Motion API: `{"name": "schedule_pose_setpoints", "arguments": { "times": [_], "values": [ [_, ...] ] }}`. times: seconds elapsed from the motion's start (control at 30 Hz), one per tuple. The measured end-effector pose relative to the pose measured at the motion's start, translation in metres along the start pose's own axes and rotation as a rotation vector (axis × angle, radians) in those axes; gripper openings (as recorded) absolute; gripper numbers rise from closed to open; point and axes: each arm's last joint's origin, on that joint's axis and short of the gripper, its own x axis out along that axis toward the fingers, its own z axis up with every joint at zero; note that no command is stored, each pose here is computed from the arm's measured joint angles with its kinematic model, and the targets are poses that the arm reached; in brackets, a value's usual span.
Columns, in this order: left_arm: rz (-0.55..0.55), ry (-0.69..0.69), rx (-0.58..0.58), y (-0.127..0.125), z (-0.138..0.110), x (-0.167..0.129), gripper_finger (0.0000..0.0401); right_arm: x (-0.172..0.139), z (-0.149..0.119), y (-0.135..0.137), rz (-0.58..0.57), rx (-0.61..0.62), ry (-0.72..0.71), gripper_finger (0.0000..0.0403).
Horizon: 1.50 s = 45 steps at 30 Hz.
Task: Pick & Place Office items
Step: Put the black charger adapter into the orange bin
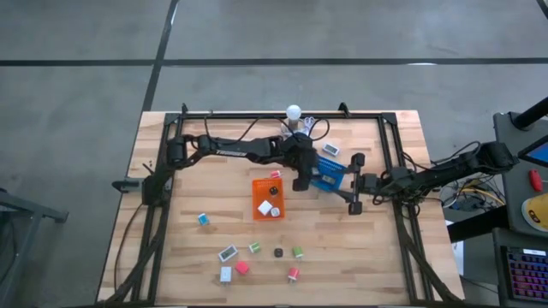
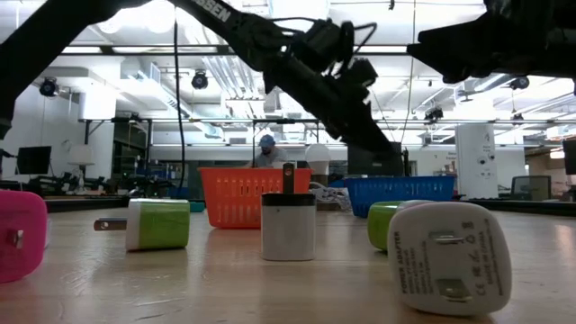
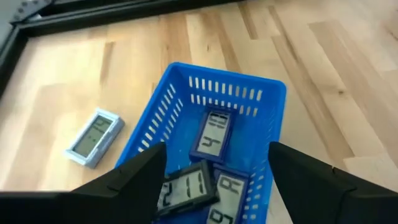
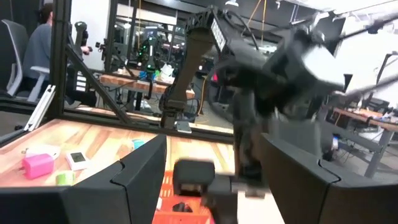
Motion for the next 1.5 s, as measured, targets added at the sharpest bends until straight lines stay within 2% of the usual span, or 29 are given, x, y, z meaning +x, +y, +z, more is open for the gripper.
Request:
{"name": "schedule_pose_setpoints", "arguments": {
  "times": [0.17,0.3,0.53,0.7,0.93,1.07,1.27,1.5],
  "values": [
    [0.015,-0.035,0.032,-0.006,0.008,-0.03,0.0284,0.0,-0.003,0.001,0.01,0.019,0.03,0.0246],
    [0.023,-0.101,0.053,-0.02,0.004,-0.063,0.0284,0.0,-0.006,0.003,0.064,0.048,0.053,0.0246],
    [0.129,-0.25,0.033,-0.054,-0.03,-0.123,0.0284,0.006,-0.01,0.01,0.146,0.089,0.156,0.0247],
    [0.184,-0.308,-0.021,-0.081,-0.063,-0.151,0.0284,0.022,-0.003,0.02,0.193,0.081,0.227,0.0246],
    [0.27,-0.364,-0.062,-0.116,-0.102,-0.173,0.0284,0.048,0.0,0.043,0.269,0.073,0.334,0.0246],
    [0.292,-0.404,-0.074,-0.129,-0.114,-0.179,0.0284,0.065,0.0,0.06,0.308,0.077,0.379,0.0246],
    [0.362,-0.38,-0.082,-0.139,-0.125,-0.181,0.0284,0.088,-0.007,0.091,0.395,0.117,0.447,0.0247],
    [0.379,-0.391,-0.087,-0.141,-0.127,-0.185,0.0284,0.111,-0.026,0.125,0.441,0.162,0.579,0.0247]
  ]
}}
